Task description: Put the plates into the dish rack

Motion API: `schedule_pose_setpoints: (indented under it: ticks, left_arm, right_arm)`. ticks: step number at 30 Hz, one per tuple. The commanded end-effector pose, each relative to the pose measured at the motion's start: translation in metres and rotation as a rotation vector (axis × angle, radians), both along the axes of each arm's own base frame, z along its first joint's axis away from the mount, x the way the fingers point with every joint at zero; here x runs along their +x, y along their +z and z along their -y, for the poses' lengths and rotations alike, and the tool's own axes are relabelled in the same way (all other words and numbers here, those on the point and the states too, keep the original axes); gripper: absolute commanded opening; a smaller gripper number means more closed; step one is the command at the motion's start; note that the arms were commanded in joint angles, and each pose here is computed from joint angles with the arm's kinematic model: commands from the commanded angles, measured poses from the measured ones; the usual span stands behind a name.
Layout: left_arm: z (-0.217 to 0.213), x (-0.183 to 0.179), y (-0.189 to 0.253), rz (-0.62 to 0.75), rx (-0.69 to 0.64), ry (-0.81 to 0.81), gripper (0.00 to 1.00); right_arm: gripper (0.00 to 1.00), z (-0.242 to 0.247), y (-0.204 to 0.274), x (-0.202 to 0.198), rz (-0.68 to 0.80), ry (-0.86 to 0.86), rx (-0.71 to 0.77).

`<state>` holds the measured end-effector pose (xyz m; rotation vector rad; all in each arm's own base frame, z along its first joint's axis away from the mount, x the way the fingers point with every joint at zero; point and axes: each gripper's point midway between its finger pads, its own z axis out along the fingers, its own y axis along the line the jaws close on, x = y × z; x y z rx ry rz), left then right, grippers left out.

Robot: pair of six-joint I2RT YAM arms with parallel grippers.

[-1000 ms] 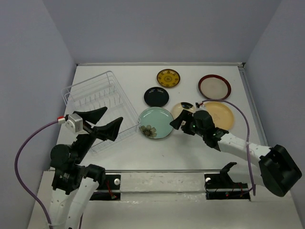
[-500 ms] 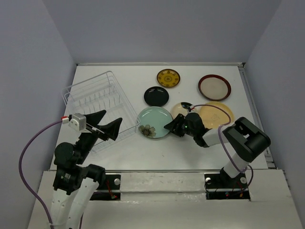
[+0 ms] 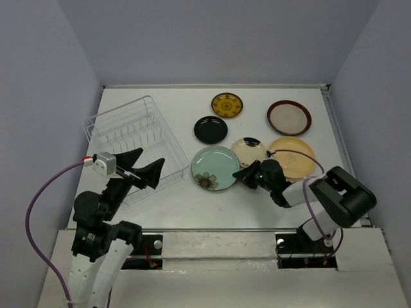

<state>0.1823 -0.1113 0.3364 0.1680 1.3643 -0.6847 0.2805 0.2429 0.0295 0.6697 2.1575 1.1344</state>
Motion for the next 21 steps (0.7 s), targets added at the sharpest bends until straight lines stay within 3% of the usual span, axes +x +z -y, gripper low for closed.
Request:
schedule_pose_setpoints:
  ticks: [1, 5, 6, 9, 17, 20, 21]
  left_arm:
    - [-0.004, 0.002, 0.006, 0.031, -0.007, 0.023, 0.99]
    - [-0.029, 0.017, -0.001, -0.033, -0.047, 0.185, 0.99]
    - [-0.036, 0.019, -0.001, -0.046, -0.057, 0.226, 0.99]
    - [-0.063, 0.025, -0.003, -0.077, -0.106, 0.376, 0.99]
    - [-0.099, 0.021, 0.01, -0.084, -0.23, 0.559, 0.99]
    - [-0.1, 0.008, 0.039, -0.027, -0.286, 0.536, 0.99]
    - [-0.105, 0.005, 0.047, -0.01, -0.307, 0.553, 0.99]
  right_arm:
    - [0.07, 0.023, 0.061, 0.016, 0.186, -0.066, -0.129]
    - [0.07, 0.054, 0.139, 0.026, 0.321, -0.165, -0.282]
    - [0.07, 0.058, 0.178, 0.036, 0.405, -0.197, -0.298]
    - [0.07, 0.057, 0.224, 0.043, 0.485, -0.202, -0.348]
    - [0.07, -0.004, 0.358, 0.089, 0.703, -0.227, -0.349]
    - [0.07, -0.033, 0.379, 0.104, 0.75, -0.216, -0.402]
    - [0.07, -0.042, 0.408, 0.106, 0.792, -0.233, -0.38]
